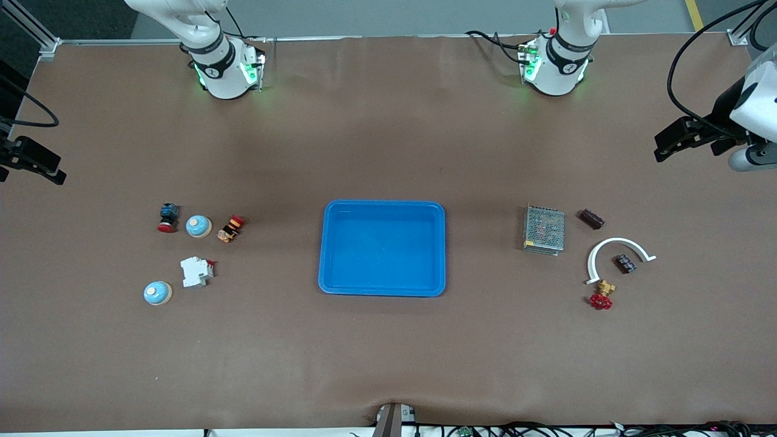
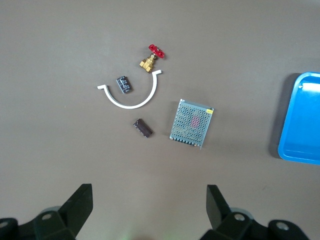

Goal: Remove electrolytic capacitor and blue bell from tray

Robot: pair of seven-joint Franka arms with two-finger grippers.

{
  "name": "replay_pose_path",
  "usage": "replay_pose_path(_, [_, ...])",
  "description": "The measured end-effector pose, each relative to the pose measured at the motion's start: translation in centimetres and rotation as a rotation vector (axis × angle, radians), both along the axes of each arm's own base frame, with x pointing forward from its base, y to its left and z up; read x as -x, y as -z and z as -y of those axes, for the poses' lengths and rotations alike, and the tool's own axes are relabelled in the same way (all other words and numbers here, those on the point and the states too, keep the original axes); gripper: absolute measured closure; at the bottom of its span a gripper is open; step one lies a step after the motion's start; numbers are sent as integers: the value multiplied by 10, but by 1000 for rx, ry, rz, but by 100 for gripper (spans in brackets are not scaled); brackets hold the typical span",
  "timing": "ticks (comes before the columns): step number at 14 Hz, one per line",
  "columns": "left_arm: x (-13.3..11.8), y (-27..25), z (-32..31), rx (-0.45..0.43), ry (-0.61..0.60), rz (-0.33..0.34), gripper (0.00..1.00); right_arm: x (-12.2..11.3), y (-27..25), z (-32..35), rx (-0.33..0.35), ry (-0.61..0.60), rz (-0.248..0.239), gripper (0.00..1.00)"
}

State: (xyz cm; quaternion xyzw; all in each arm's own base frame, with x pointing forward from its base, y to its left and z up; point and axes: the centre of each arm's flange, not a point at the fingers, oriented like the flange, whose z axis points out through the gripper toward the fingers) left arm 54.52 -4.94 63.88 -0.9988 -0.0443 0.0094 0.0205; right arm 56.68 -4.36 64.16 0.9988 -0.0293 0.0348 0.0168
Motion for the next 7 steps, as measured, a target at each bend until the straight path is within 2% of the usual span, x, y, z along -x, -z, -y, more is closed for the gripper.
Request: replay_pose_path(7, [0,0,0,0,-5,-3,0,1,1,-4,-3,-1,-7,0])
